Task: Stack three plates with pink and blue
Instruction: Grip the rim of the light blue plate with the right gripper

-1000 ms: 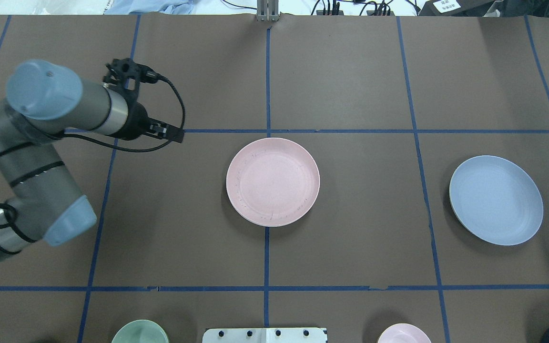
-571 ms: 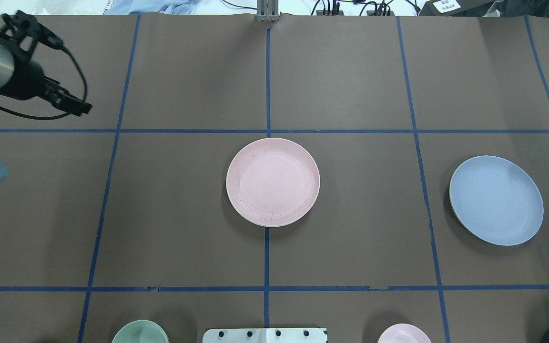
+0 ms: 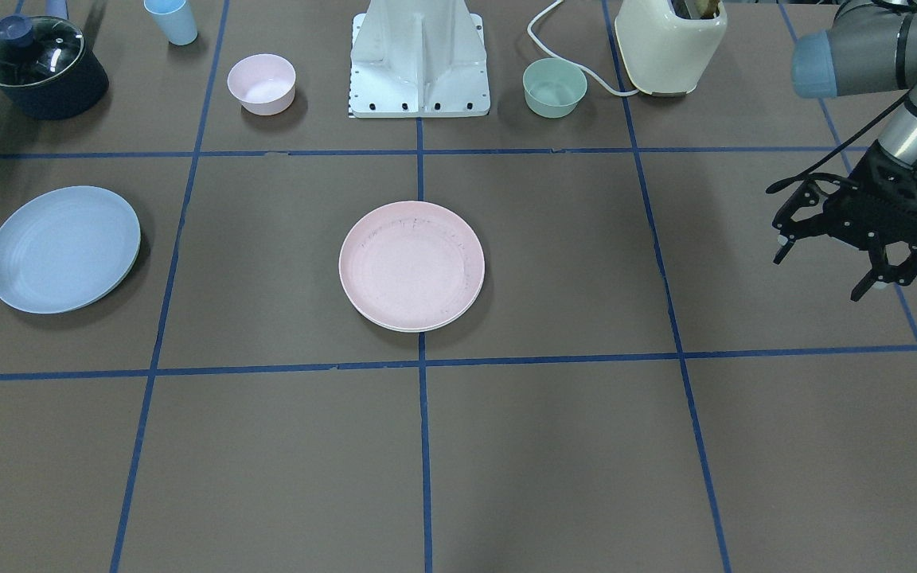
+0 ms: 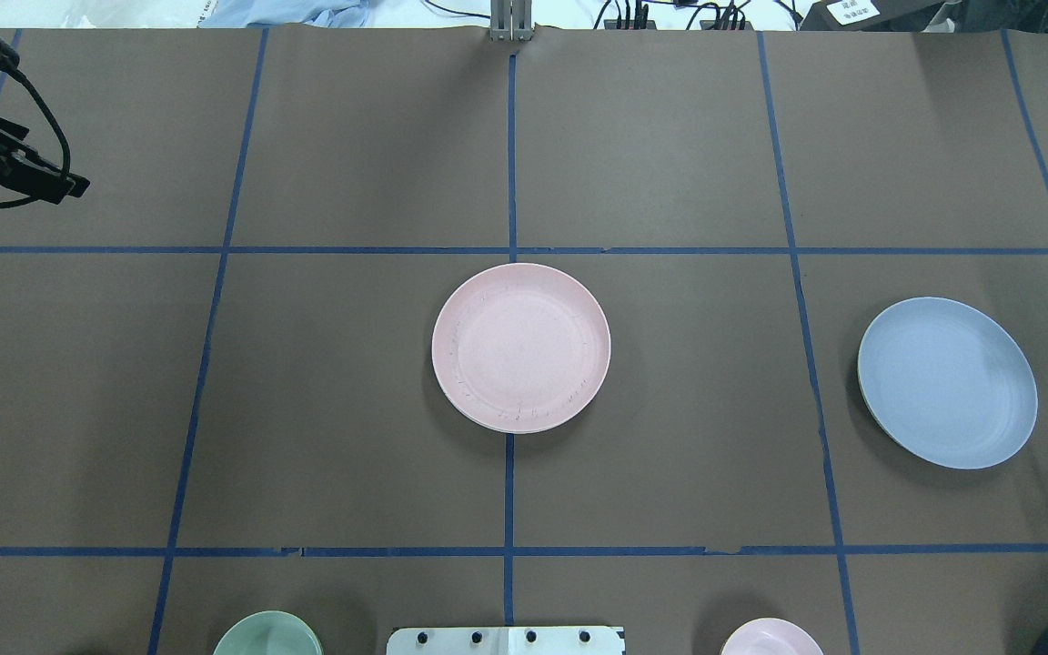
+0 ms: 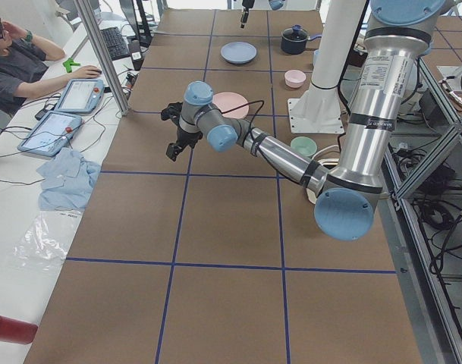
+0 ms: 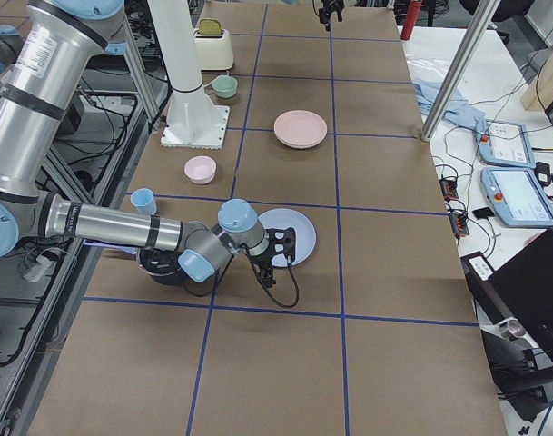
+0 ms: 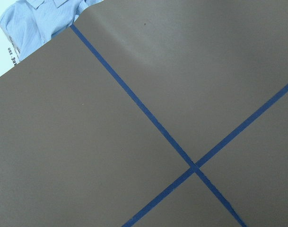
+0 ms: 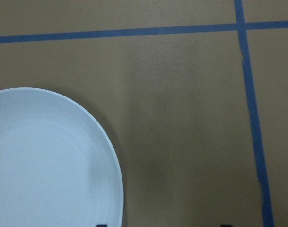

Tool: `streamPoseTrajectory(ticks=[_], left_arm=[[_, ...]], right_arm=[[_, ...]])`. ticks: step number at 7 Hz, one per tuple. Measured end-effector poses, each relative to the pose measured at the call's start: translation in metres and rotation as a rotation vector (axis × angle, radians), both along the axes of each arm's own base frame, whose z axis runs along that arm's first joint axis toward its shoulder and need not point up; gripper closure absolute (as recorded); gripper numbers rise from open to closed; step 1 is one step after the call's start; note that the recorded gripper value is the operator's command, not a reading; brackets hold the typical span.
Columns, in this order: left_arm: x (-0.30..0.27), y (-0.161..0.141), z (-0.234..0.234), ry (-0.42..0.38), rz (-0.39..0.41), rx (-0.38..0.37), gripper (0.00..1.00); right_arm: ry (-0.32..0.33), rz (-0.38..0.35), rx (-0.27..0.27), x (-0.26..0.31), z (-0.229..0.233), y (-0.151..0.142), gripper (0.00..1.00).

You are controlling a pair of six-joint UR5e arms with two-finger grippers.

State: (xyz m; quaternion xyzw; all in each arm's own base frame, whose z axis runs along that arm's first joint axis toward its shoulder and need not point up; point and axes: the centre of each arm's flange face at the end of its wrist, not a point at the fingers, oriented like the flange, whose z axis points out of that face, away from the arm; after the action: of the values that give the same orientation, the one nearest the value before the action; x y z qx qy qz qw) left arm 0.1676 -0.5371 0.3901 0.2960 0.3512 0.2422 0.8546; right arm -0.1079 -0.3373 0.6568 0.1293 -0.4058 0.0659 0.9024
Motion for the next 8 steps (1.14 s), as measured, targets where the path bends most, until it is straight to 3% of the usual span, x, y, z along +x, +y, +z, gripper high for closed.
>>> streamPoseTrajectory(ticks=[1, 2, 3, 4, 8], left_arm=[[0.0, 0.0, 0.0, 0.001, 0.0, 0.002, 0.0], [0.0, 0.0, -0.001, 0.003, -0.002, 0.002, 0.0], [0.0, 0.001, -0.001, 0.004, -0.003, 0.001, 0.0], [0.0, 0.001, -0.001, 0.004, -0.003, 0.0, 0.0], [0.002, 0.0, 0.0, 0.008, -0.009, -0.01, 0.0]], right_arm=[[-0.001, 0.001, 0.003, -0.024, -0.003, -0.002, 0.3], [0.007, -0.01, 0.011, -0.044, -0.004, -0.002, 0.69], [0.016, -0.023, 0.013, -0.055, -0.002, 0.0, 0.79], [0.022, -0.035, 0.012, -0.06, 0.001, 0.003, 1.0], [0.001, -0.046, 0.03, -0.065, -0.013, 0.003, 1.0]])
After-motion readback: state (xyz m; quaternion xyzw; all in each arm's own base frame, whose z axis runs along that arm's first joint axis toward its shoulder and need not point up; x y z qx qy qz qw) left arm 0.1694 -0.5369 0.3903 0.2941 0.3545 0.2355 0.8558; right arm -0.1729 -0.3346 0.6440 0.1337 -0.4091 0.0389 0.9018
